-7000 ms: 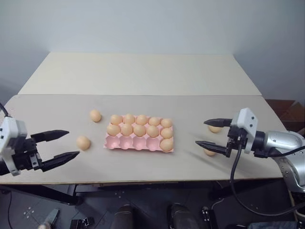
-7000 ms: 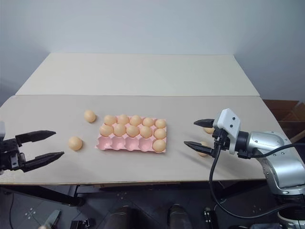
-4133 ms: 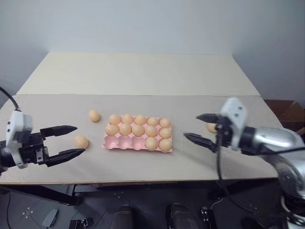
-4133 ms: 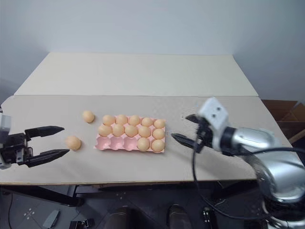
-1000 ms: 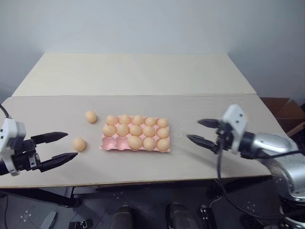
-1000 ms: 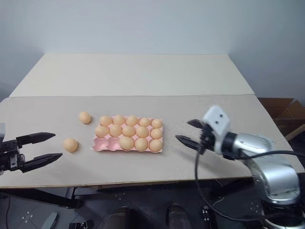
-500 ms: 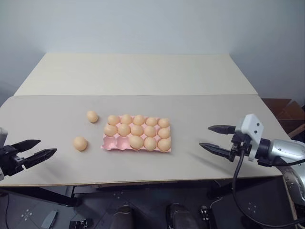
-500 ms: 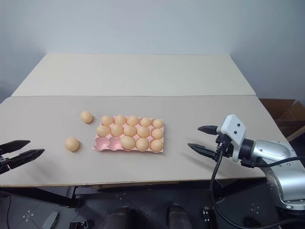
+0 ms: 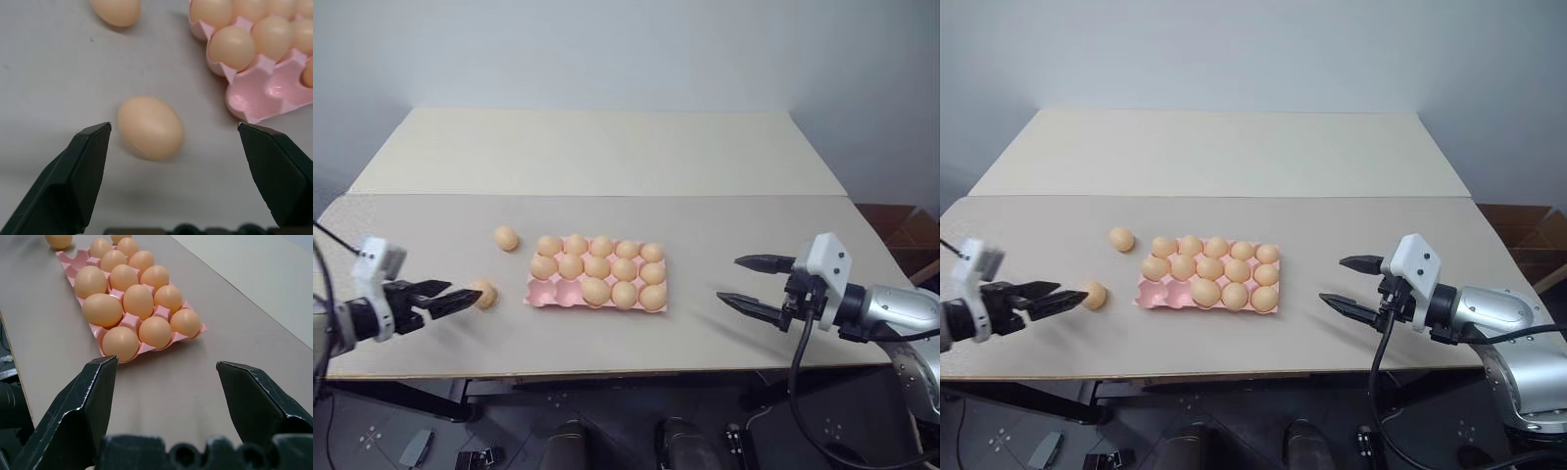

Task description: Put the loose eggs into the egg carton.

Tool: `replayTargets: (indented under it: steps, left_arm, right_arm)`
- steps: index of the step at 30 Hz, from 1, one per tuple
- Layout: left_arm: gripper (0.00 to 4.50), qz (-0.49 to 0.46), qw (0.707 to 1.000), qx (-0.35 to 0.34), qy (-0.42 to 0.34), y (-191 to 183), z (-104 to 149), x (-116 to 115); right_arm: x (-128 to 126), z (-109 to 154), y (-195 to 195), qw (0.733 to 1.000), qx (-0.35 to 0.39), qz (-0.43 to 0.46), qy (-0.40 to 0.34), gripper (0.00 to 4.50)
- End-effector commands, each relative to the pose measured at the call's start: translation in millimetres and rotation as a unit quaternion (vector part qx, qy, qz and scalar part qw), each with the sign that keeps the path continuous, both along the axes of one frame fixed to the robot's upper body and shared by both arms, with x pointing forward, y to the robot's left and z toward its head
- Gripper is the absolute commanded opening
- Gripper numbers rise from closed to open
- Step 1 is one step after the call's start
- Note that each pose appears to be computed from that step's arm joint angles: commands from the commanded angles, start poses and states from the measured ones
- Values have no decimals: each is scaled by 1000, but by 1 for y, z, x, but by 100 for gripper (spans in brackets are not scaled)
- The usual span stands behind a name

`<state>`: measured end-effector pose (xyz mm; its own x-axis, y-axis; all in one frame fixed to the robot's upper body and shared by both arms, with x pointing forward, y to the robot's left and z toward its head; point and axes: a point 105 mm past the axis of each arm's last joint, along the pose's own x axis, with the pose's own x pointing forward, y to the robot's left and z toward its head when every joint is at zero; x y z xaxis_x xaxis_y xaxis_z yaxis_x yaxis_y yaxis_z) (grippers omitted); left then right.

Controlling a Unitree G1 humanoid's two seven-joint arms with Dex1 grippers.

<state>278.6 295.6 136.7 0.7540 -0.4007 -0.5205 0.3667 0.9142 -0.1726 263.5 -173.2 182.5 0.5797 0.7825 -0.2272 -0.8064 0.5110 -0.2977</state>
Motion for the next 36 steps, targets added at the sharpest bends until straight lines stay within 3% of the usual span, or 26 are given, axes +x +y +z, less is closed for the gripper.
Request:
replayTargets:
  steps: [1,3,7,9,14,17,21,27,36]
  left_arm:
    - [432,48,998,44,24,3,-13,14]
    - [391,46,997,48,26,-1,-15,17]
    - [249,32,998,46,16,-8,-11,20]
    - [208,31,998,48,6,-6,-7,23]
    - [201,-24,993,88,-72,-3,17,23]
    - [201,-164,968,96,-166,-19,46,8]
    - [201,-294,935,52,-189,-52,57,-1]
    - [201,-376,905,44,-192,-89,37,20]
    - [201,-404,898,32,-171,-115,16,35]
  right_arm:
    - [-3,17,4,999,-1,9,-41,386]
    - [-3,19,4,999,1,7,-44,388]
    - [-2,23,3,999,7,-5,-49,388]
    - [-1,25,3,999,11,-7,-52,388]
    - [-2,25,5,998,15,-9,-55,388]
    - [-2,24,6,998,17,-11,-55,388]
    - [-2,21,9,998,18,-11,-53,388]
    - [2,24,12,998,22,-16,-64,388]
    - [-1,25,14,997,23,-23,-67,388]
